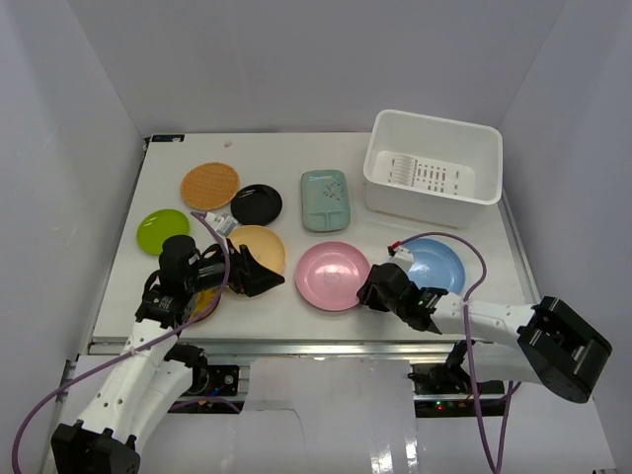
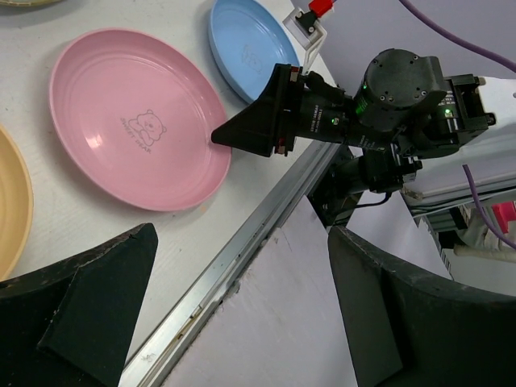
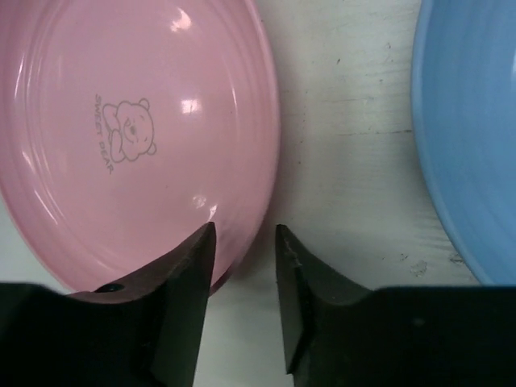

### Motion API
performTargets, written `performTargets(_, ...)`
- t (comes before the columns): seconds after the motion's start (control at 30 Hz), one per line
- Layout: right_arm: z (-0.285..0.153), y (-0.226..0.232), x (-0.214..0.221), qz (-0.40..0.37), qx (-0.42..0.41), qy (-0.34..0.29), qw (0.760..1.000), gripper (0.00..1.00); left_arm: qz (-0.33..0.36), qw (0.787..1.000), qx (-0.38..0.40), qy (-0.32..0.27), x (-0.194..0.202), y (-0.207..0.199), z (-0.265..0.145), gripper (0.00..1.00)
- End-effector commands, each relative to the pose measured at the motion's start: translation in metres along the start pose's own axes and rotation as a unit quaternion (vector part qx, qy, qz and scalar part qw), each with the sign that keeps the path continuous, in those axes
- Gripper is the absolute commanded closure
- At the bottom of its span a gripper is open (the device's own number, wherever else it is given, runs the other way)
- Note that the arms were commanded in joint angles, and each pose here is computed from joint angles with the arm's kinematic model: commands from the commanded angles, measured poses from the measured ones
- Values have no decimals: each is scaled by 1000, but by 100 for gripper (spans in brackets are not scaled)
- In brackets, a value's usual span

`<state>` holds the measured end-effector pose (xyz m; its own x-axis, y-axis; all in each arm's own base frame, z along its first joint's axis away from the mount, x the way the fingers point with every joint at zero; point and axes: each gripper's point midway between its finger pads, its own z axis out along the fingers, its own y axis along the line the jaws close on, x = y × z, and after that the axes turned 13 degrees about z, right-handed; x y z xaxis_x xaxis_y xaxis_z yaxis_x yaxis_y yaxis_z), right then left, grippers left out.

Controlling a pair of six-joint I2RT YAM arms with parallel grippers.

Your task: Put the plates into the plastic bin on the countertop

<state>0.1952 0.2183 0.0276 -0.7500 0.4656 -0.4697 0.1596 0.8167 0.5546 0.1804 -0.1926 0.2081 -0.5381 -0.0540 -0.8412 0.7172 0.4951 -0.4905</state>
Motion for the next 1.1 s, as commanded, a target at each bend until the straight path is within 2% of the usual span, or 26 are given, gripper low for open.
performTargets(0.0,7,12,-25,37,-1,-56,998,60,5,1000,0,-5,-3,-1,-1,2)
performTargets(0.03,7,10,-28,37,4,-63,997,70,4,1000,-1,-5,-2,0,-1,2)
performTargets(0.17,-9,6,-38,38,2,-84,996,88,0,1000,-5,-2,-1,2,0,2)
performTargets(0.27,-36,20,-52,21,-22,-93,995,92,-5,1000,-21,-1,0,9,1,2)
performTargets(0.3,-46,16,-49,7,-14,-79,997,92,-7,1000,-29,-1,0,11,1,2)
performTargets(0.37,-79,45,-73,-13,-59,-99,993,92,-10,999,-35,2,0,14,2,2)
performTargets(0.47,-116,81,-122,-65,-85,-159,981,92,-10,999,-40,2,-1,15,1,2)
performTargets(0.5,-144,114,-156,-63,-113,-199,971,92,-6,999,-42,2,-1,15,0,2)
performTargets(0.53,-141,118,-177,-97,-86,-220,967,92,-5,999,-46,2,-3,16,0,2)
performTargets(0.57,-147,131,-218,-90,-63,-261,959,92,-3,999,-52,1,-3,18,0,2)
performTargets(0.6,-147,132,-216,-108,-67,-254,959,92,-2,999,-51,0,-4,17,-1,2)
performTargets(0.63,-146,136,-263,-87,-53,-285,953,92,-1,998,-64,-3,-7,20,-2,2)
performTargets(0.67,-141,142,-278,-90,-75,-275,954,92,2,997,-73,-6,-9,22,-3,2)
performTargets(0.7,-129,124,-311,-69,-42,-293,953,92,7,996,-84,-9,-11,24,-4,2)
performTargets(0.73,-141,133,-340,-60,-47,-325,943,92,6,993,-117,-12,-13,35,-6,2)
performTargets(0.77,-141,131,-356,-56,-41,-333,940,92,10,991,-133,-18,-18,38,-8,2)
performTargets(0.8,-122,113,-379,-46,-12,-332,942,92,13,988,-152,-20,-20,44,-10,2)
performTargets(0.83,-131,118,-401,-40,-12,-347,937,92,9,985,-173,-19,-20,51,-12,2)
performTargets(0.87,-128,113,-413,-34,0,-354,935,92,9,978,-206,-27,-25,61,-16,2)
performTargets(0.9,-110,93,-427,-25,28,-349,936,92,9,976,-215,-27,-26,64,-16,2)
performTargets(0.93,-109,90,-439,-20,37,-350,936,92,7,974,-223,-25,-26,67,-16,2)
performTargets(1.07,-57,41,-452,2,93,-313,945,92,27,969,-247,-16,-25,71,-19,2)
